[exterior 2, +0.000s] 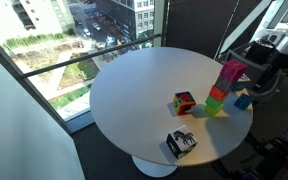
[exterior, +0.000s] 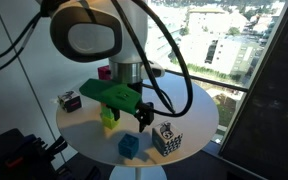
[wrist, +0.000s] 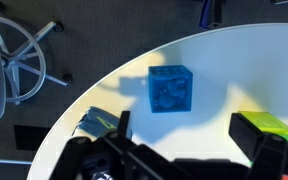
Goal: Put the blue block on top of the pink block
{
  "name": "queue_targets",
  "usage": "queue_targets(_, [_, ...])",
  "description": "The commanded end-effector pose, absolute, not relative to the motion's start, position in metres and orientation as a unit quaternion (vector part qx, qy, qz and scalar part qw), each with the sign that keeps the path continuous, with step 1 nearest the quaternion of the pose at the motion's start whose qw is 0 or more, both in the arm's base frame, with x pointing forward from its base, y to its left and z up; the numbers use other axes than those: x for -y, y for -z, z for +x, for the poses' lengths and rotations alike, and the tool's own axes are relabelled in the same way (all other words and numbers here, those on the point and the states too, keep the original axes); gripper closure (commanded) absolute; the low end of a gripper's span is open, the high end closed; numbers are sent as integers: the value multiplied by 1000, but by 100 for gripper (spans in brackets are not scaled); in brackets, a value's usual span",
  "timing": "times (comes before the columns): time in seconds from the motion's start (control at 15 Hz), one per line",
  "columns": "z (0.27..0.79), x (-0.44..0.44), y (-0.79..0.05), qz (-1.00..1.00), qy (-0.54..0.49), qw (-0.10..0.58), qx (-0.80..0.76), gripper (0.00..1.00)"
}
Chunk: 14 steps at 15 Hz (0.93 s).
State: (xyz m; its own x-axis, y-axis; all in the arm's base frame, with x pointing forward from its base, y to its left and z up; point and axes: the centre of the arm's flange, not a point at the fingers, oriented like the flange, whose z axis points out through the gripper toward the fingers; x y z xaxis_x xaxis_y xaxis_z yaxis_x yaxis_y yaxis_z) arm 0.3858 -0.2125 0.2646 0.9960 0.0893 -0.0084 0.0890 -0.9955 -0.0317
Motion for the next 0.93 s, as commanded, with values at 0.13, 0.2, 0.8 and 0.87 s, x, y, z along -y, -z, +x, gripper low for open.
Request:
queue_targets(0.13, [388, 204, -247, -999, -11, 6, 47, 0])
queue_targets(0.2, [389, 202, -242, -999, -9, 3, 49, 0])
queue_targets(0.8, [392, 198, -205, -998, -8, -20, 59, 0])
queue_targets(0.87, [392, 199, -201, -998, -9, -21, 60, 0])
